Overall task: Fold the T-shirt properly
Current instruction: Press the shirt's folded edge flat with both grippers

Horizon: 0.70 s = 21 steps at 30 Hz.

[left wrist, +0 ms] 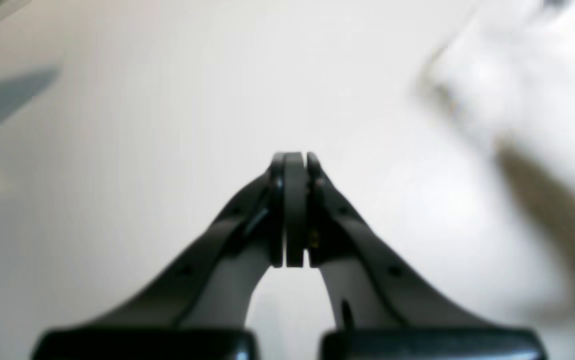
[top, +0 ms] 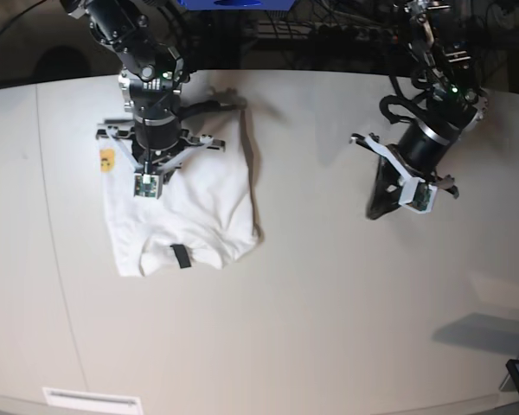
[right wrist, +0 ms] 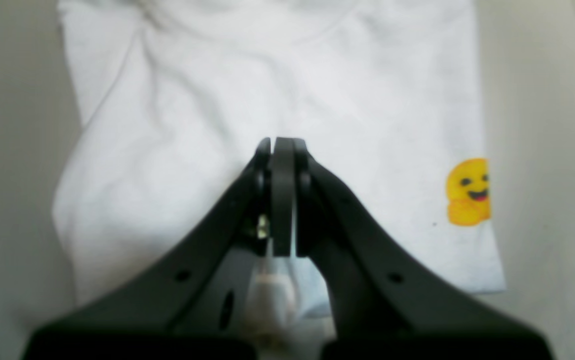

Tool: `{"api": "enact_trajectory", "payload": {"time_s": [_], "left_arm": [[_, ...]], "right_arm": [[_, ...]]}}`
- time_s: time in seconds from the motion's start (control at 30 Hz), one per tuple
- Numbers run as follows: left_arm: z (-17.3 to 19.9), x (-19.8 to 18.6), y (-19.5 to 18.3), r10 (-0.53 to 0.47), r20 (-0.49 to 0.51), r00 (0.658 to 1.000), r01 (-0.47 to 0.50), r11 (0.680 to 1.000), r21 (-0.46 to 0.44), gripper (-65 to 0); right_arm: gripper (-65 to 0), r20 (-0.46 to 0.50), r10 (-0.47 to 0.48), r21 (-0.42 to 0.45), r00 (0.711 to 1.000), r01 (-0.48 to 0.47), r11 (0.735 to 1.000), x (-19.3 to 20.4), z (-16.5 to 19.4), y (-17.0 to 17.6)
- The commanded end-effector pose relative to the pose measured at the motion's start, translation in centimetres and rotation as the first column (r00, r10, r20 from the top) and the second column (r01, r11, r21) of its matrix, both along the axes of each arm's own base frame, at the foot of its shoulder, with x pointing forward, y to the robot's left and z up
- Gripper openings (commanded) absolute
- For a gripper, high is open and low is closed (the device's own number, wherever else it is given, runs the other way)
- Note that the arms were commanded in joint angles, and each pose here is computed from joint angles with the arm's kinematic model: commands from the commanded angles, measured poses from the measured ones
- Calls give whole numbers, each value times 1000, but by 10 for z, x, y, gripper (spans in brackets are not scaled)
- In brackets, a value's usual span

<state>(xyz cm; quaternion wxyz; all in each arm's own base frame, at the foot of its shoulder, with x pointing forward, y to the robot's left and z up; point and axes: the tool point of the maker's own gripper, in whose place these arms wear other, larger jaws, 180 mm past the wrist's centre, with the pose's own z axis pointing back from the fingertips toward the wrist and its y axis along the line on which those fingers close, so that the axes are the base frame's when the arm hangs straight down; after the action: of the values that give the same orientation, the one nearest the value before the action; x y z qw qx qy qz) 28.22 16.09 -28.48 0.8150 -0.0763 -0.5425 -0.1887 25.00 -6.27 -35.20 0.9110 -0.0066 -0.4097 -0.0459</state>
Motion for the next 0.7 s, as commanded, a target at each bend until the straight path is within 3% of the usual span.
{"api": "enact_trajectory", "payload": {"time_s": [0.0, 0.17, 0.33, 0.4, 0.53, 0.67], "left_arm": [[9, 2, -13, -19, 36, 999, 21, 999, -38, -650], [11, -12, -106, -207, 114, 972, 223, 964, -147, -650], [23, -45, -193, -427, 241, 871, 466, 875, -132, -650], [20, -49, -210, -442, 252, 861, 480, 870, -114, -650], [7, -48, -213, -420, 259, 870, 459, 881, -114, -650], [-3, -40, -201, -324, 304, 896, 382, 911, -155, -650]], "right_arm": [[-650, 58, 8, -11, 998, -7, 1000, 7, 11, -2], [-650, 101, 25, -66, 995, -18, 998, 5, 11, -16], [-650, 116, -13, -90, 993, 24, 996, 2, 8, -32], [-650, 135, -63, -111, 989, 79, 991, 2, 9, -52], [-650, 175, -115, -147, 978, 141, 979, -2, 12, -78], [-650, 269, -112, -197, 956, 169, 966, -6, 24, -96]]}}
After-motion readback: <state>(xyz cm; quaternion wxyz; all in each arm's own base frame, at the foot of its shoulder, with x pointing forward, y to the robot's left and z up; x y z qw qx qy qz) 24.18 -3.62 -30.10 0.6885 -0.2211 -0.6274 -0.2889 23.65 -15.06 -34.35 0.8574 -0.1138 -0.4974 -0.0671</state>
